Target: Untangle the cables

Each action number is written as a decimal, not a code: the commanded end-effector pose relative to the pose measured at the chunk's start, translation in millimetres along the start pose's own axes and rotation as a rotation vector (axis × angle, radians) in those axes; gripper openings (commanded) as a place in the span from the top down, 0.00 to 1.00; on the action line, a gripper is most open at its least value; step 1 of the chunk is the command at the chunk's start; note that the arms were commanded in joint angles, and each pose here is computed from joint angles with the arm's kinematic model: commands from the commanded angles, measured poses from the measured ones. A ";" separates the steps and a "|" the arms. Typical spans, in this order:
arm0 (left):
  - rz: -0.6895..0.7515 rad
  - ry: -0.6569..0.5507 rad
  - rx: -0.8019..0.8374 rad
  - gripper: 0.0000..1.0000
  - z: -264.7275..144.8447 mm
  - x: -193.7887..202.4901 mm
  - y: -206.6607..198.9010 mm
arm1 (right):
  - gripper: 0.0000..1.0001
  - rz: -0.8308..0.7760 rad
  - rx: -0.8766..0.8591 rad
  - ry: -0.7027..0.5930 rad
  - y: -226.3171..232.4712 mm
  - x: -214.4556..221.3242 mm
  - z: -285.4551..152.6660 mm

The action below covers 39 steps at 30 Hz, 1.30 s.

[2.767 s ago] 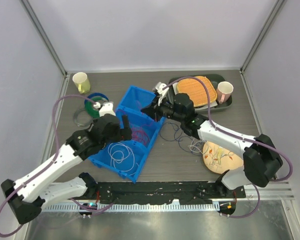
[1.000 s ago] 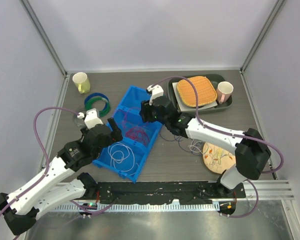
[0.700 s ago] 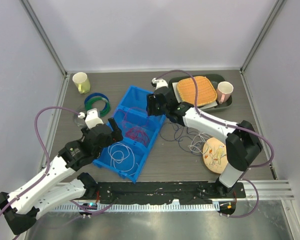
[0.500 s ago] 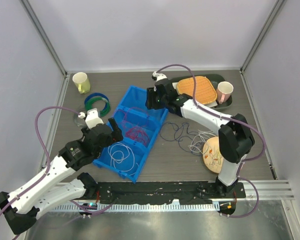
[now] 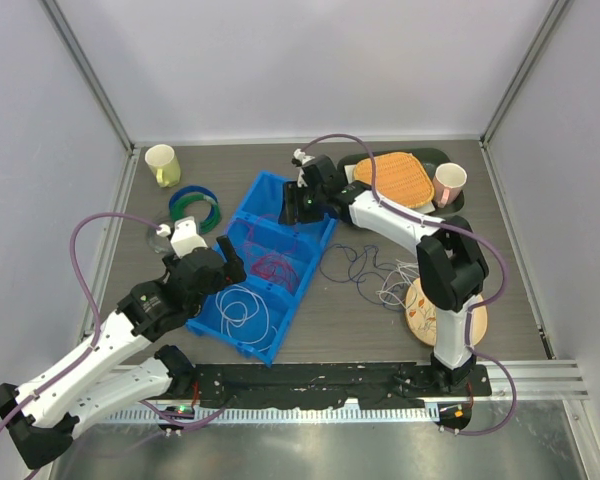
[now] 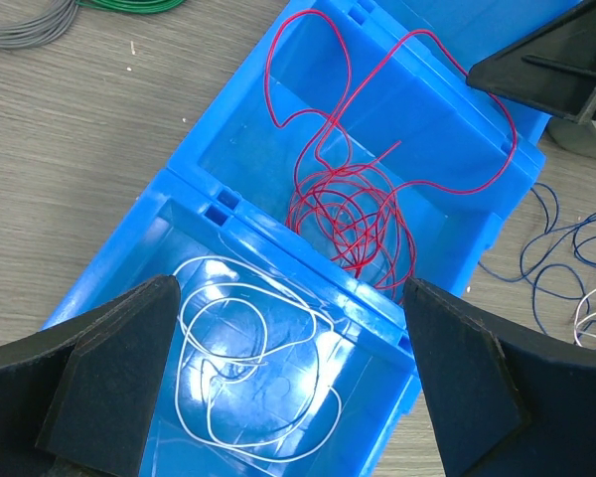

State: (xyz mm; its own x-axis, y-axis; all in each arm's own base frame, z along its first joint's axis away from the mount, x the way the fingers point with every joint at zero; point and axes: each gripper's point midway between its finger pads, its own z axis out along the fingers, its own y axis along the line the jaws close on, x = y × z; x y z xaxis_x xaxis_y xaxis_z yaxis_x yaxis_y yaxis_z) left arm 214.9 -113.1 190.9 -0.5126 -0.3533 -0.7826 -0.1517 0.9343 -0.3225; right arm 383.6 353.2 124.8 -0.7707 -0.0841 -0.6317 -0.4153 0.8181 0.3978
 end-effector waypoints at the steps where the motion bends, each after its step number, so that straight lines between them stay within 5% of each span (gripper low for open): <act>1: -0.044 -0.054 0.026 0.00 -3.1 -16.5 -9.2 | 0.44 0.006 -0.144 -0.009 35.6 -16.0 -11.5; 20: -0.038 -0.056 0.015 0.00 -1.6 -16.2 -7.8 | 0.48 -0.024 -0.438 -0.002 87.7 -13.2 -40.4; 32: -0.037 -0.055 0.011 0.00 -1.2 -16.2 -7.5 | 0.51 -0.104 -0.432 0.005 99.7 3.6 -45.1; 34: -0.038 -0.056 0.015 0.00 -1.5 -16.5 -8.1 | 0.55 -0.130 -0.377 0.007 96.6 9.3 -39.2; 36: -0.035 -0.055 0.014 0.00 -1.3 -16.2 -8.0 | 0.74 -0.158 -0.347 0.024 94.8 17.9 -36.2; 39: -0.034 -0.055 0.009 0.00 -0.4 -15.9 -7.7 | 0.82 -0.167 -0.313 0.027 94.0 29.8 -30.8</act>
State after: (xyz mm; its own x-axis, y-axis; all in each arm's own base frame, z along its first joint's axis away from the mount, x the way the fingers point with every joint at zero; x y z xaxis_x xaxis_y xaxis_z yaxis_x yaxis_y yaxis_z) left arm 215.6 -112.1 190.8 -0.5091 -0.3521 -0.7854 -0.1560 0.9351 -0.3181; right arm 313.2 411.6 153.1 -0.7434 -0.2088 -0.6354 -0.6237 0.5596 0.5458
